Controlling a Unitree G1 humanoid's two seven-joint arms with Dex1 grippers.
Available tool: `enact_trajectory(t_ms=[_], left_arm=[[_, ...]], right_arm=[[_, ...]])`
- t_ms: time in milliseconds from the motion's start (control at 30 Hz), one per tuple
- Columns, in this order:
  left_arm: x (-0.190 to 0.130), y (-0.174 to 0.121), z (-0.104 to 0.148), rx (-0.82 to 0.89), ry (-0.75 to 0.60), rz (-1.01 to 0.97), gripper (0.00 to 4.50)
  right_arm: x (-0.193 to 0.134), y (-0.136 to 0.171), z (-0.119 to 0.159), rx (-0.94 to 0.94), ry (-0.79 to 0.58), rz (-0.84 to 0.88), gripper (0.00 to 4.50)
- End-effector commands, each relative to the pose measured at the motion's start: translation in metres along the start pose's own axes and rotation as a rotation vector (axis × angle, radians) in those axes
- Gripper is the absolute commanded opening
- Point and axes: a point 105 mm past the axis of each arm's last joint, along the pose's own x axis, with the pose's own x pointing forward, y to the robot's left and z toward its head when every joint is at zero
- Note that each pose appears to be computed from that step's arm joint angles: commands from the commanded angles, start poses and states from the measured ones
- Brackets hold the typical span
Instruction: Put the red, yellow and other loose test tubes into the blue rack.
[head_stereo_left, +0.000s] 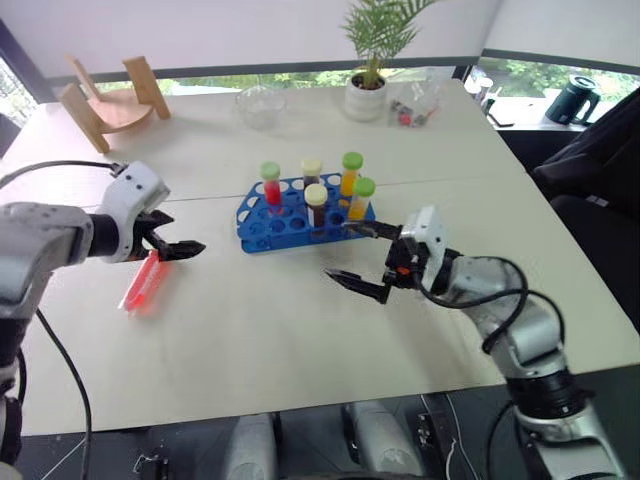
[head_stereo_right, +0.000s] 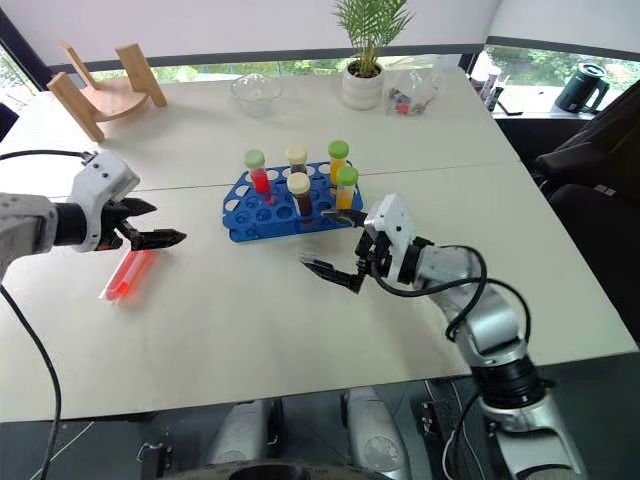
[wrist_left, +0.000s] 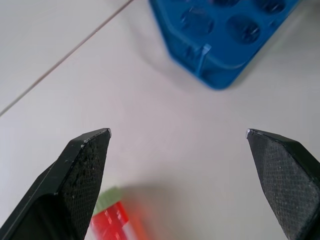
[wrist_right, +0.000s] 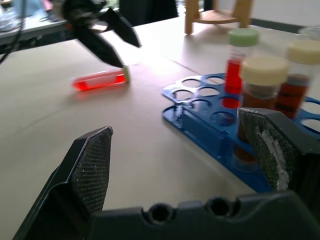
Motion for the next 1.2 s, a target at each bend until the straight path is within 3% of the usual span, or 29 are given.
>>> enact_trajectory(t_ms=[33, 233, 533, 633, 800, 833, 967, 1000, 1033, 1100, 1200], left_arm=[[-0.001, 0.027, -0.012, -0.087, 0.137, 0.112, 4.50], [0.006, 0.043, -0.023, -0.177, 0.254, 0.162, 4.50], [0.031, 0.029, -0.050, -0.264, 0.329, 0.096, 4.50], [0.031, 0.029, -0.059, -0.287, 0.352, 0.099, 3.70], [0.022, 0.027, -0.066, -0.325, 0.372, 0.111, 1.22], [0.020, 0.028, -0.067, -0.333, 0.374, 0.115, 0.90], [0.012, 0.029, -0.068, -0.351, 0.363, 0.127, 0.88], [0.014, 0.028, -0.059, -0.357, 0.310, 0.122, 0.88], [0.020, 0.027, -0.034, -0.383, 0.178, 0.092, 0.88], [0.026, 0.009, 0.050, -0.307, -0.282, -0.049, 0.88], [0.012, -0.017, 0.105, -0.328, -0.649, -0.198, 0.88]], right_arm=[[-0.008, -0.003, 0.032, -0.112, -0.018, 0.106, 4.42], [-0.005, -0.001, 0.045, -0.143, -0.030, 0.142, 4.42], [-0.007, 0.001, 0.050, -0.155, -0.028, 0.107, 4.42], [-0.008, 0.000, 0.050, -0.160, -0.024, 0.099, 4.50], [-0.011, -0.002, 0.050, -0.167, -0.018, 0.081, 4.50], [-0.012, -0.002, 0.050, -0.167, -0.020, 0.078, 4.50], [-0.012, -0.005, 0.051, -0.165, -0.025, 0.062, 4.50], [-0.014, -0.007, 0.051, -0.169, -0.025, 0.056, 4.50], [-0.014, -0.009, 0.051, -0.170, -0.026, 0.045, 4.50], [-0.014, -0.012, 0.052, -0.163, -0.033, 0.017, 4.50], [-0.014, -0.012, 0.052, -0.145, -0.034, -0.003, 4.50]])
